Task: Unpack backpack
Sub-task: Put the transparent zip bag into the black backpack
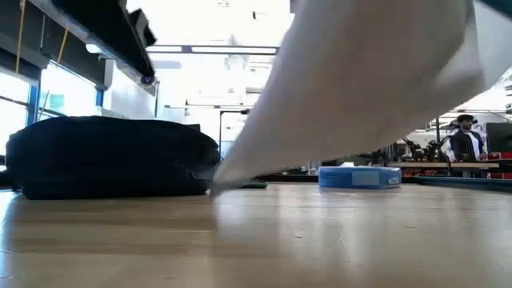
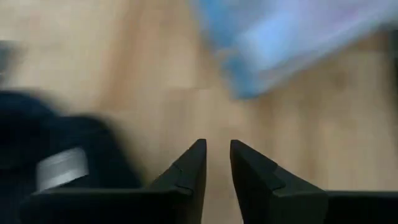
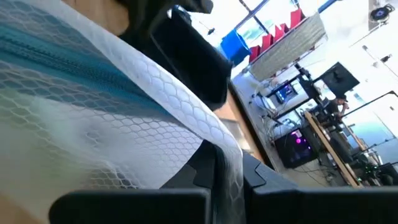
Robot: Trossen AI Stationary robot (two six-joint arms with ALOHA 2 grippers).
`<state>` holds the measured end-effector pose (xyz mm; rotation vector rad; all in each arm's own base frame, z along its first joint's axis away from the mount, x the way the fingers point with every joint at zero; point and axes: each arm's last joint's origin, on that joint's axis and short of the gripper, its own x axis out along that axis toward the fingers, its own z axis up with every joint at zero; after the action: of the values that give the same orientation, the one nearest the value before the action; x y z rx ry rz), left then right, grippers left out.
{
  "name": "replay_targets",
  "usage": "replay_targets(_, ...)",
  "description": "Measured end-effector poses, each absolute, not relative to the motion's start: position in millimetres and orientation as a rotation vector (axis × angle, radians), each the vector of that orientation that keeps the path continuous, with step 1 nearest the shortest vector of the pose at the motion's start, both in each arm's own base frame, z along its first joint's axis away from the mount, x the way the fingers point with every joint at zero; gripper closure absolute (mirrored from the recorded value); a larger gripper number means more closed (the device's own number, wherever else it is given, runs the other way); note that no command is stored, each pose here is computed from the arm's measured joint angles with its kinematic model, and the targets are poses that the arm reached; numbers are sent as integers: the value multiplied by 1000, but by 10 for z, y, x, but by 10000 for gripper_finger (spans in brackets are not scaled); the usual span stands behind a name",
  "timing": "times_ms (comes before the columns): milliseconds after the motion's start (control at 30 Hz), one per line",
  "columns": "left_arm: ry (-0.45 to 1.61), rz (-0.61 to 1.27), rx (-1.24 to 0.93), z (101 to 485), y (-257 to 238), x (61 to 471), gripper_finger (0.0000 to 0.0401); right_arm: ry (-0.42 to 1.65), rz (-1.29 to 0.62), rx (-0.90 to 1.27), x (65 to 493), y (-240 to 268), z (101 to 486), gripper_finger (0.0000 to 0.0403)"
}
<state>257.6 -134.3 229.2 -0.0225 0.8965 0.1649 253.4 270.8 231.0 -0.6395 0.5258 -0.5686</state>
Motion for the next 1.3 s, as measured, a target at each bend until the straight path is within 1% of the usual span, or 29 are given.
replay_targets(67, 881, 326, 24, 2235, -1266, 2552, 338, 493, -572, -622, 2512, 2695, 2466, 403)
replay_targets(100, 889, 373, 38, 2193, -1211, 2547, 336, 484, -571, -608, 2504, 2685, 2535, 403)
replay_targets(167, 923, 385, 14, 2132, -1102, 2568, 333, 474, -570, -586, 2487, 2668, 2643, 403)
replay_targets(300, 996, 300, -88, 1998, -931, 2627, 325, 458, -561, -556, 2467, 2674, 2768, 403)
replay_targets(400, 1020, 279, -135, 1914, -808, 2647, 323, 461, -552, -559, 2458, 2691, 2784, 403)
replay_targets(467, 1007, 214, -171, 1866, -779, 2675, 326, 466, -548, -556, 2451, 2698, 2782, 403)
replay_targets(567, 902, 7, -237, 1881, -855, 2771, 339, 446, -547, -560, 2432, 2711, 2795, 403)
replay_targets(667, 777, -222, -244, 1954, -1033, 2858, 356, 415, -556, -527, 2413, 2685, 2865, 403)
replay_targets(767, 686, -346, -214, 2021, -1200, 2866, 366, 365, -577, -522, 2402, 2622, 2982, 403)
replay_targets(867, 695, -382, -185, 2015, -1295, 2820, 366, 326, -594, -528, 2379, 2550, 3110, 403)
replay_targets(967, 708, -400, -174, 2005, -1354, 2785, 354, 286, -613, -506, 2359, 2479, 3239, 403)
replay_targets(1100, 723, -413, -216, 2046, -1440, 2716, 332, 325, -597, -490, 2439, 2462, 3287, 403)
replay_targets(1200, 795, -398, -221, 2157, -1563, 2613, 324, 433, -479, -507, 2573, 2534, 3289, 403)
replay_targets(1300, 881, -277, -142, 2240, -1669, 2473, 323, 467, -322, -534, 2717, 2625, 3346, 403)
